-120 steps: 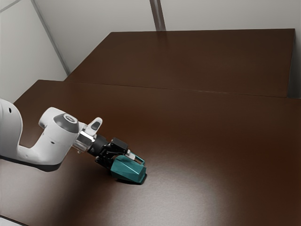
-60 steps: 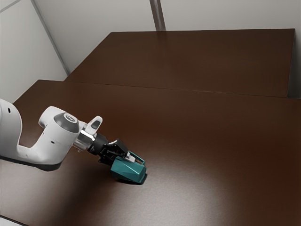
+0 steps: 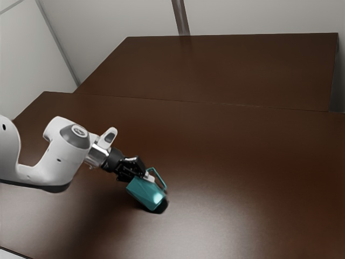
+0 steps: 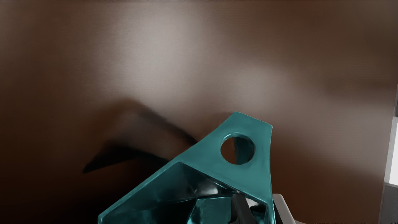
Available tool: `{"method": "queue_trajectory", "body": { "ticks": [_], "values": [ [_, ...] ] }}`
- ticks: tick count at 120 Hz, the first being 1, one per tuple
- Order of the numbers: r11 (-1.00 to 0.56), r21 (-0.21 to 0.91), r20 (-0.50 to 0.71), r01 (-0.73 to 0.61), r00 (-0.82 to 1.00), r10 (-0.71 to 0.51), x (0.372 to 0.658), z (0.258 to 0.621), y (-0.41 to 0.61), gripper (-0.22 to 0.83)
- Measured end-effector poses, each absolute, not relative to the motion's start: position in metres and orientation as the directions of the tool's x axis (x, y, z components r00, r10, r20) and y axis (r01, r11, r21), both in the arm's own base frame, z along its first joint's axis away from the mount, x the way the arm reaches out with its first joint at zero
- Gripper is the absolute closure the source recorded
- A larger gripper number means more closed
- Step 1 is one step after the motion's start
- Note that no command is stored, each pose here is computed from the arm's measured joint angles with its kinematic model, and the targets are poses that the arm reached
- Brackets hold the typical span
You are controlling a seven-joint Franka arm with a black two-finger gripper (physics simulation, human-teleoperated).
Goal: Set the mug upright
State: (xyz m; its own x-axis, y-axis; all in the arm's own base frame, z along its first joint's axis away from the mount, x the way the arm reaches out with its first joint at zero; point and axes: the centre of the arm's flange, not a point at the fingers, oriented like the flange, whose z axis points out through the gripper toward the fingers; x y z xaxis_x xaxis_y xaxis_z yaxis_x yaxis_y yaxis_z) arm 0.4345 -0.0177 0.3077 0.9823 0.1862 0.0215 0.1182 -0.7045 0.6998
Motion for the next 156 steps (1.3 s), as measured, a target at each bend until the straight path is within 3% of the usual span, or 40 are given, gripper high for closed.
{"method": "queue_trajectory", "body": {
  "ticks": [43, 93, 123, 156],
  "values": [
    [-0.77, 0.638, 0.11, -0.013, 0.991, 0.074, 0.446, 0.351, -0.023, 0.78],
    [-0.905, 0.363, 0.116, -0.221, 0.975, -0.192, 0.489, 0.42, -0.01, 0.79],
    [-0.953, 0.177, 0.01, -0.248, 0.968, -0.25, 0.494, 0.417, -0.005, 0.79],
    [-0.973, 0.019, -0.058, -0.232, 0.971, -0.232, 0.494, 0.404, -0.011, 0.79]
  ]
}}
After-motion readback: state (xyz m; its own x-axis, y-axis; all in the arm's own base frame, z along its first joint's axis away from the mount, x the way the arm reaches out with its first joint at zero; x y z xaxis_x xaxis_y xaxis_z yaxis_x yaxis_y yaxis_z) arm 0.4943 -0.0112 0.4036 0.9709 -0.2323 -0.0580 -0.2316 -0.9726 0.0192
